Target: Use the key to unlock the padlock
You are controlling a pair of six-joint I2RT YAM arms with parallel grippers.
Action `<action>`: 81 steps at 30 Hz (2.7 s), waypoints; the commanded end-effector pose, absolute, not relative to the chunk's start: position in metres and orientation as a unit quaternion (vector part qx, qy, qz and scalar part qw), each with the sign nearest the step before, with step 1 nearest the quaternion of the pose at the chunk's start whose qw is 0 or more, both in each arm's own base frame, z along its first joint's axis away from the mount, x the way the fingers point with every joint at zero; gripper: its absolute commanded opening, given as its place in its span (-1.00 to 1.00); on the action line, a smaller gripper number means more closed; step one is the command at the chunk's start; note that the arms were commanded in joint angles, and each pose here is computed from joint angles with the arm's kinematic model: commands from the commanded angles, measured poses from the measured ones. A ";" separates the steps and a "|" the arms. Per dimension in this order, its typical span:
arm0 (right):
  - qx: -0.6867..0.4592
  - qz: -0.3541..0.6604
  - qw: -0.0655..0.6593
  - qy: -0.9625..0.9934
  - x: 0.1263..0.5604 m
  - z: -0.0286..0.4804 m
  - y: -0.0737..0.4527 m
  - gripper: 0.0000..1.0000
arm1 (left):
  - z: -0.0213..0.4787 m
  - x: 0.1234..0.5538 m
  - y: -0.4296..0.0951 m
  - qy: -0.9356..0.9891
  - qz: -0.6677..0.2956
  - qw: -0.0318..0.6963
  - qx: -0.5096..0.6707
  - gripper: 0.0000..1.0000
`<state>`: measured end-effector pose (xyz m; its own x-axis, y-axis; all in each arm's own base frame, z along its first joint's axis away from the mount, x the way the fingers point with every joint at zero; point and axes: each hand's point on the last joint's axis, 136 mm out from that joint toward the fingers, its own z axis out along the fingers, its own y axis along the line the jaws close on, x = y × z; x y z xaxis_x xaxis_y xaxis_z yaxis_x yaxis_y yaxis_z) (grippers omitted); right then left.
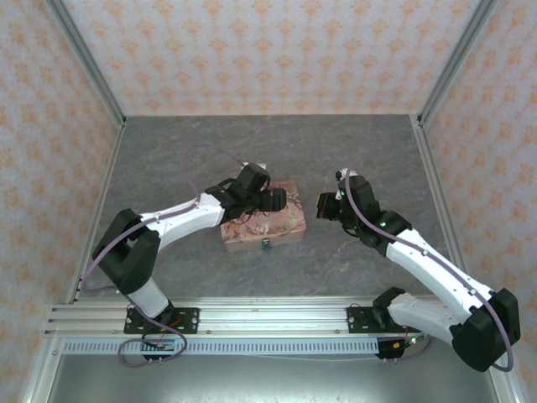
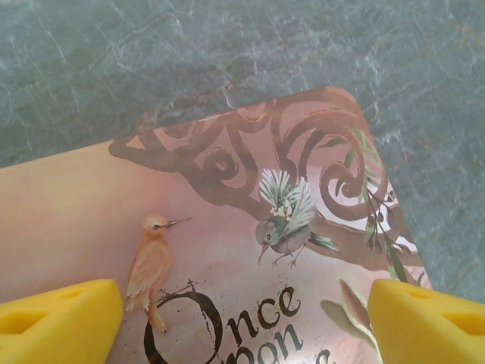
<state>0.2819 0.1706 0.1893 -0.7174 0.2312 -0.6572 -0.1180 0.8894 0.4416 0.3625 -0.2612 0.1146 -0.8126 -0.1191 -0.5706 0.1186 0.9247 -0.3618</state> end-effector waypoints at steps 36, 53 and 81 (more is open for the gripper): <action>-0.013 0.395 0.249 0.884 0.369 0.154 0.267 -1.00 | 0.161 0.281 -0.230 0.866 -0.343 0.364 0.013 0.58; 0.004 0.317 0.196 0.928 0.377 0.086 0.263 -1.00 | 0.089 0.304 -0.253 0.877 -0.289 0.384 0.008 0.60; -0.010 0.306 0.194 0.932 0.374 0.074 0.267 -1.00 | 0.054 0.332 -0.259 0.881 -0.234 0.410 0.003 0.39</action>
<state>0.3853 0.2764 0.1094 -0.8881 0.1323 -0.4402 -0.1956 0.7578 0.6224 0.3167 -0.2539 0.0364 -0.7189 -0.1754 -0.6726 0.1799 0.8877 -0.4238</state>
